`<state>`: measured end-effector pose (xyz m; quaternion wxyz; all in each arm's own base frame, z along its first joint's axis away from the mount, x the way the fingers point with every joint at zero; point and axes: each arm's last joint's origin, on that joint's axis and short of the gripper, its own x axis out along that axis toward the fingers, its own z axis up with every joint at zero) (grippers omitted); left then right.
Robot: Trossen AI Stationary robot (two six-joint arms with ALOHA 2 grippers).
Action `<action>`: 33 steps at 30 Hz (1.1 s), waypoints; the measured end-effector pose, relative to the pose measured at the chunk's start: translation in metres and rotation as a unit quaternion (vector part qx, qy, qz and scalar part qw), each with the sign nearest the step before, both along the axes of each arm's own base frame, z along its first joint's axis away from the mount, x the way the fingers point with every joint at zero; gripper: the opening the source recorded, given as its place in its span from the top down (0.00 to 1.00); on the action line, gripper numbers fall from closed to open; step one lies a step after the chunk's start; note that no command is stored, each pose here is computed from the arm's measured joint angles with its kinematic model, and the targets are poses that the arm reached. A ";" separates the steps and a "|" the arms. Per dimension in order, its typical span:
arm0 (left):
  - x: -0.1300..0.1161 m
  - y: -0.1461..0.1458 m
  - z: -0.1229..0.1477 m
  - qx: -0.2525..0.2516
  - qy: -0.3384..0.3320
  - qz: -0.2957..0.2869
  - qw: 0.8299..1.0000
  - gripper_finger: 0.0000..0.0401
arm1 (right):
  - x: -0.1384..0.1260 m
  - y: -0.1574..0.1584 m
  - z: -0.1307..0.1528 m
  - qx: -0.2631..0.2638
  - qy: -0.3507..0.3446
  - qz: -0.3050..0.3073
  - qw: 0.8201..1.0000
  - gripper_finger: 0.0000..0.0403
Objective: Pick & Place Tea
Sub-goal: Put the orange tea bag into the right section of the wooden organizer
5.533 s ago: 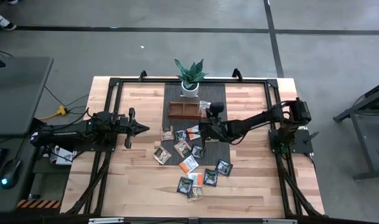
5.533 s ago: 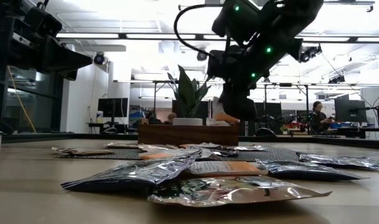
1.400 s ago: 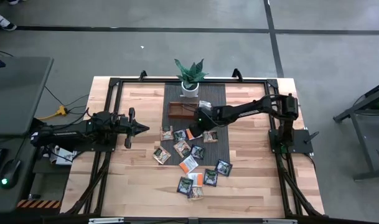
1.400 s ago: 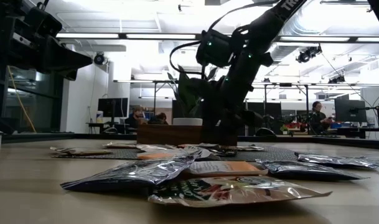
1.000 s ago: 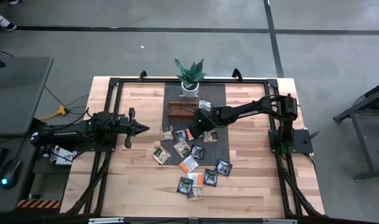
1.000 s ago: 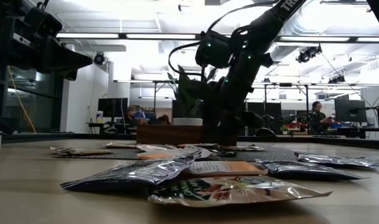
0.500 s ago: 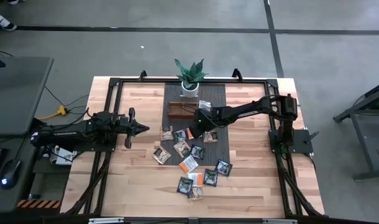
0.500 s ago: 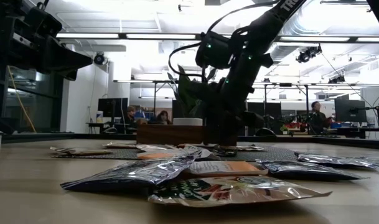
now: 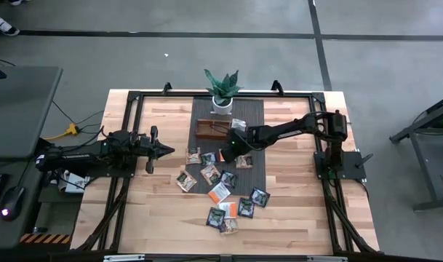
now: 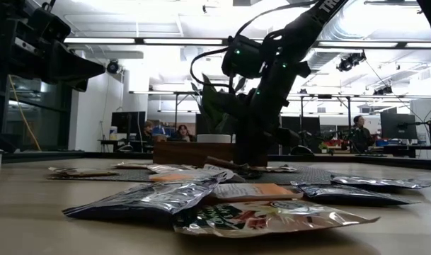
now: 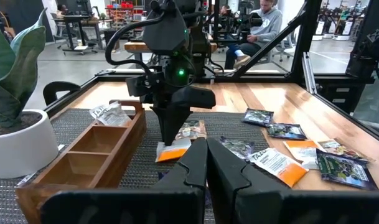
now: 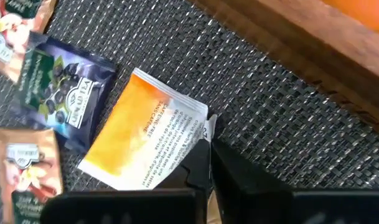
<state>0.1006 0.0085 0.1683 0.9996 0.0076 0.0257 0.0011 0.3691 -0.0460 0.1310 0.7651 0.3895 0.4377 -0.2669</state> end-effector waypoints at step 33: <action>0.000 0.000 0.000 0.000 0.000 -0.002 1.000 1.00 | 0.005 0.020 0.100 -0.421 0.251 0.264 0.830 1.00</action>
